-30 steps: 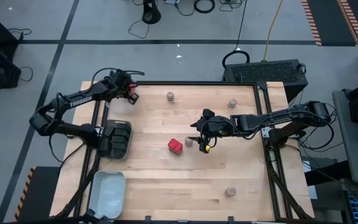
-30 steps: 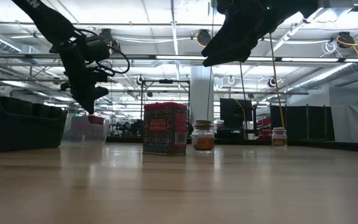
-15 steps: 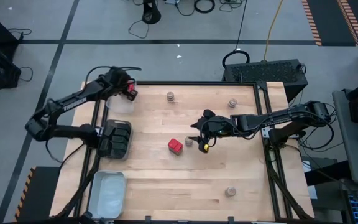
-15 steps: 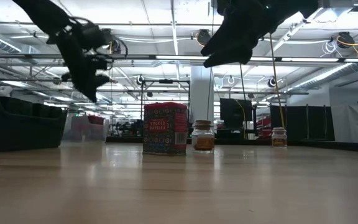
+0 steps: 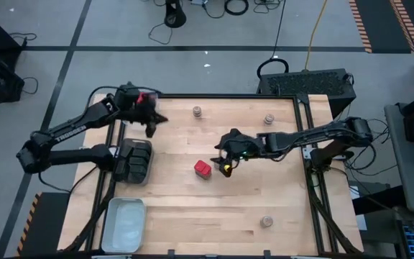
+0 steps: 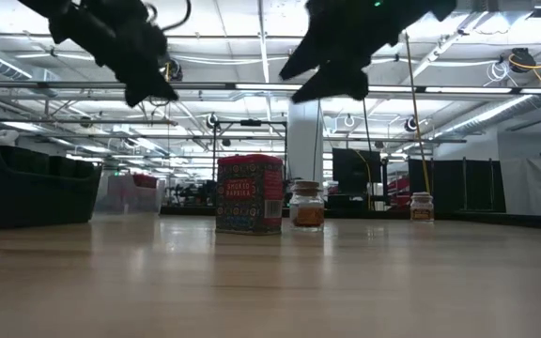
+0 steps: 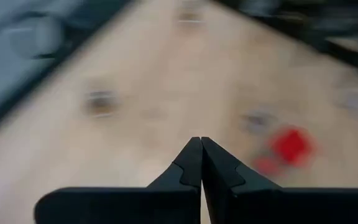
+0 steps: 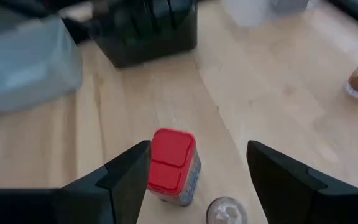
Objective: Sort spices by type
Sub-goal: Put the red seasoning can into the transparent bin
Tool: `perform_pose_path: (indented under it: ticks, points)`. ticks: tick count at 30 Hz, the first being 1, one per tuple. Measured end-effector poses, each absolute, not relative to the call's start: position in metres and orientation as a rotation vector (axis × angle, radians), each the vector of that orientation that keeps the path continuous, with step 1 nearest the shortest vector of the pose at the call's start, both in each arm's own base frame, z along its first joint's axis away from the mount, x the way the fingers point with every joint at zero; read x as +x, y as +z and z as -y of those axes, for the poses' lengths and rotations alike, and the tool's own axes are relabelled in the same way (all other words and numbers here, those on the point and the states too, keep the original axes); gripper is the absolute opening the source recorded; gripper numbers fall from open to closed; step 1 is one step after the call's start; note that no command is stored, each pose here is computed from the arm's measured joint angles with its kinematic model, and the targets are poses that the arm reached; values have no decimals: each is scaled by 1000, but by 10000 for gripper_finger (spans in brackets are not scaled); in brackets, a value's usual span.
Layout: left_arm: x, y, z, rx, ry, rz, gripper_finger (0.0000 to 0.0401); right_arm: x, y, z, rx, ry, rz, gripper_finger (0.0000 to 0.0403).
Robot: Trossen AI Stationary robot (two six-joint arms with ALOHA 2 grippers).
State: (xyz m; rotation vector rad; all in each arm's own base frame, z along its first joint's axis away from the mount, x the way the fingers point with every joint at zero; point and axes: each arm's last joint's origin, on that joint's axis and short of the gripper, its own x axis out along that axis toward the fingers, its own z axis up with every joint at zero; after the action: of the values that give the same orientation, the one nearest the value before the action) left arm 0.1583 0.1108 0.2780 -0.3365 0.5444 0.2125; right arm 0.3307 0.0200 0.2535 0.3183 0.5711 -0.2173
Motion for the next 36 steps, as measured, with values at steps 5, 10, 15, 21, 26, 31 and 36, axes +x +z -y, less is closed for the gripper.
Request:
perform_pose_path:
  ticks: [5, 10, 15, 21, 26, 31, 36]
  points:
    - [168, 279, -85, -308, -174, -525, 19, 358, 246, -39, 290, -210, -710, 247]
    - [174, 279, -69, -230, -300, -530, 38, 384, 242, -66, 200, -280, -842, 247]
    - [179, 277, -58, -161, -316, -552, 80, 402, 230, -83, 99, -353, -911, 247]
    - [185, 266, -50, -80, -221, -587, 167, 407, 225, -83, 142, -386, -909, 247]
    - [186, 265, -47, -70, -155, -615, 225, 409, 226, -76, 194, -415, -889, 247]
    - [187, 265, -43, -62, -177, -615, 247, 411, 221, -69, 243, -429, -907, 247]
    - [187, 265, -41, -57, -184, -613, 249, 414, 218, -68, 270, -450, -890, 247]
